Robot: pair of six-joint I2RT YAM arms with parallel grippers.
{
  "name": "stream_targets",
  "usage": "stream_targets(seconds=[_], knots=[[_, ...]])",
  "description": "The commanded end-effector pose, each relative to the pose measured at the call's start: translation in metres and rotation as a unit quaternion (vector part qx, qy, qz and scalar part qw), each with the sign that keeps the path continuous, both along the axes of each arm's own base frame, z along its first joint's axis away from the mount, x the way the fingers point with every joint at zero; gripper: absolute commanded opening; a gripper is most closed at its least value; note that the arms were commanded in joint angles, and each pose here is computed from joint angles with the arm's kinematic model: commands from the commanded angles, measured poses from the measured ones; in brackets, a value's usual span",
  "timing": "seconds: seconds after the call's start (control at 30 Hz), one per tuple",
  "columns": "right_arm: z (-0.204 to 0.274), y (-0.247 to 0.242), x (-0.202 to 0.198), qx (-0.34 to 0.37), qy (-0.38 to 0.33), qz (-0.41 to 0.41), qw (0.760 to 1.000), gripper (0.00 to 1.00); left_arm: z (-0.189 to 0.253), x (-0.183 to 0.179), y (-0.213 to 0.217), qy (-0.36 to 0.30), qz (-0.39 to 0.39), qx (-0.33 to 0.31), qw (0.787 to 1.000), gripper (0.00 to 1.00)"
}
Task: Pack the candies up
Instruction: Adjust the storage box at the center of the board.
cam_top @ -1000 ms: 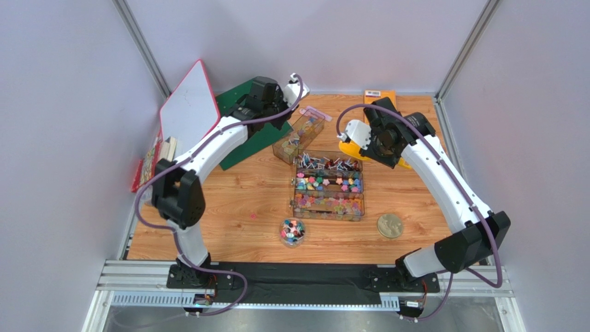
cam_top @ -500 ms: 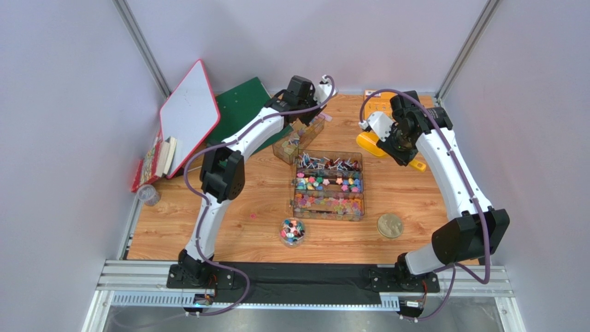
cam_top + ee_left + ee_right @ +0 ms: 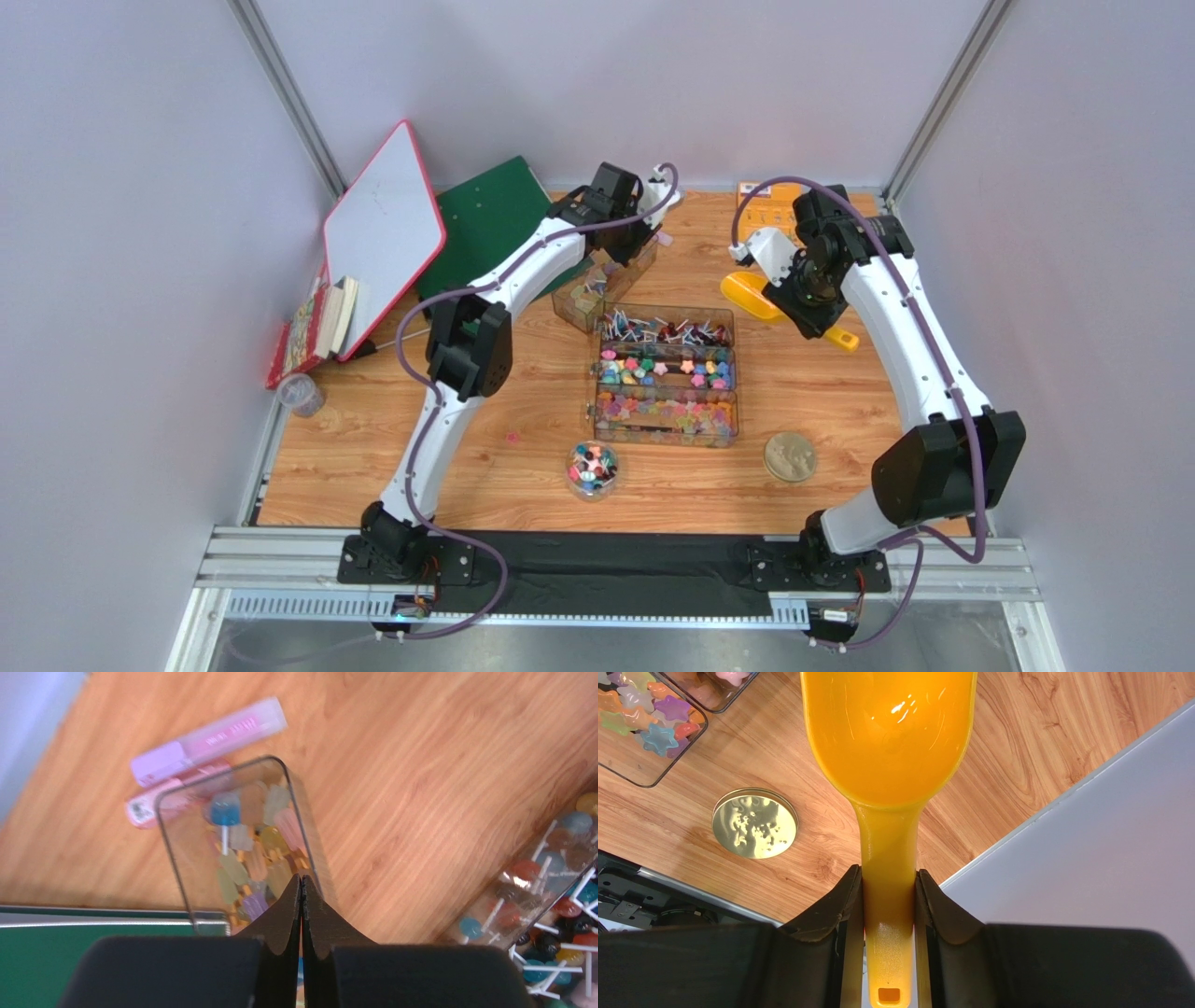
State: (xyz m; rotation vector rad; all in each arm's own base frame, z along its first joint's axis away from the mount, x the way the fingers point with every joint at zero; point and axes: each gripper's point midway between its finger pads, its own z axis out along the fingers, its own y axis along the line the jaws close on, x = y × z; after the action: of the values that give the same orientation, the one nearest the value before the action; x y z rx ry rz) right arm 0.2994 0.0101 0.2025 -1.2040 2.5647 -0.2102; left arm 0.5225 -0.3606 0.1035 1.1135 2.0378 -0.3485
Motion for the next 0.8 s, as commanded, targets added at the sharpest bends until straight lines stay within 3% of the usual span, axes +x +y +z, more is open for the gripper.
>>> stream_targets(seconds=[0.0,0.23,0.47,0.77], knots=[[-0.001,0.005,0.008,0.019,-0.012,-0.009,1.0,0.0,-0.016,-0.026,-0.002,0.065,-0.011,0.005,0.998,0.01],[-0.004,0.004,0.011,0.016,-0.006,-0.003,1.0,0.0,-0.031,-0.05,-0.008,0.091,-0.049,0.02,0.994,0.01],[-0.009,-0.007,0.02,-0.002,0.005,0.0,1.0,0.0,-0.022,-0.082,-0.034,0.123,-0.107,-0.011,0.987,0.0],[-0.002,-0.02,0.043,-0.031,0.006,0.037,0.999,0.0,-0.021,-0.146,-0.047,0.193,-0.176,-0.026,0.965,0.0]])
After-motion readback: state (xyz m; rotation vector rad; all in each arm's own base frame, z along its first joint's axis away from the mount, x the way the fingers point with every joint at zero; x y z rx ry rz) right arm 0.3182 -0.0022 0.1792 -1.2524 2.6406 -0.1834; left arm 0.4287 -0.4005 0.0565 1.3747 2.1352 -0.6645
